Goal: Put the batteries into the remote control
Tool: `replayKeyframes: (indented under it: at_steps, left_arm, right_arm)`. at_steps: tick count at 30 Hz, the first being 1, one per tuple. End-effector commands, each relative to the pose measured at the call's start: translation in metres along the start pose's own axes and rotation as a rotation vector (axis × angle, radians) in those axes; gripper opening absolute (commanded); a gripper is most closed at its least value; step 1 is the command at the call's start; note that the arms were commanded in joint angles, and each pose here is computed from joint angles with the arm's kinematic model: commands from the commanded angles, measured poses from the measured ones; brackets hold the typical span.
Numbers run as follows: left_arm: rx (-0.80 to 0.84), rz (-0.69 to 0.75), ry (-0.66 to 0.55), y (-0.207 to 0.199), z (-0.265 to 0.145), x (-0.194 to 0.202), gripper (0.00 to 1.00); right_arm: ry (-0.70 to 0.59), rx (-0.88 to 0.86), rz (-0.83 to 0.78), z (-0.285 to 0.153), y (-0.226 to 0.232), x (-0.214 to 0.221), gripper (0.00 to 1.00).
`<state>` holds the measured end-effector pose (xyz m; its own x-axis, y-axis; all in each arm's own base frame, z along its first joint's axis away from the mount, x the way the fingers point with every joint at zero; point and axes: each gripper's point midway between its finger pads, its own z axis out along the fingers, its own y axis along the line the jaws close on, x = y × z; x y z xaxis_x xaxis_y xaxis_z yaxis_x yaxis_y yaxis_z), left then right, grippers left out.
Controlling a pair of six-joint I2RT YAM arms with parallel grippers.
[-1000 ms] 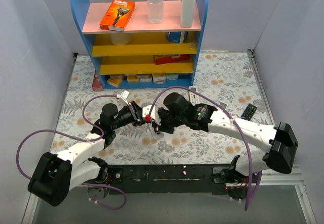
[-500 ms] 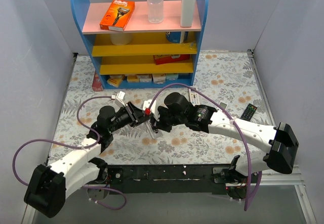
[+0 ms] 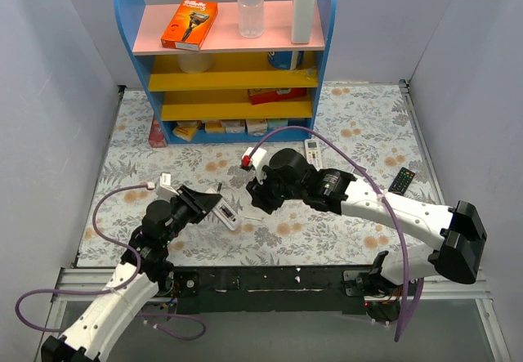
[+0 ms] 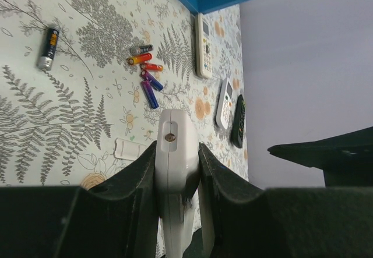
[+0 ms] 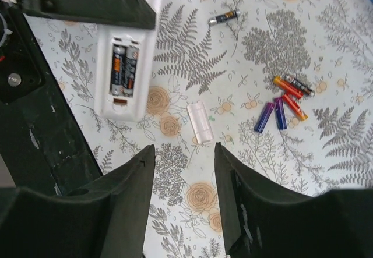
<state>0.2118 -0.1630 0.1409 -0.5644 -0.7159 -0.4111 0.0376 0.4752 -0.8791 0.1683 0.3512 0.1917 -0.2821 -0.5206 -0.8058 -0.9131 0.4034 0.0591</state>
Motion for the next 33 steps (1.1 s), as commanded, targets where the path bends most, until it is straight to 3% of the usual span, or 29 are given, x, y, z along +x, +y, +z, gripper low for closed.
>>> replayKeyframes:
  at_steps: [1, 13, 24, 28, 33]
  left_arm:
    - [-0.098, 0.005, -0.099, 0.021, -0.01, -0.015, 0.0]
    - [-0.113, 0.068, -0.092, 0.007, -0.024, -0.022, 0.0]
    - [-0.066, 0.09, -0.033, 0.0, -0.025, -0.012, 0.0]
    - [-0.022, 0.112, 0.007, -0.006, -0.022, -0.005, 0.0]
    - [0.092, 0.16, 0.056, -0.026, -0.016, 0.003, 0.0]
  right_arm:
    - [0.123, 0.061, 0.07, 0.014, -0.01, 0.035, 0.53]
    - [0.372, 0.091, 0.081, 0.068, -0.02, 0.085, 0.53]
    - [0.475, 0.147, 0.097, 0.086, -0.028, 0.112, 0.53]
    - [0.438, 0.13, 0.101, 0.084, -0.026, 0.103, 0.51]
    - [0.253, 0.075, 0.124, 0.06, -0.016, 0.052, 0.52]
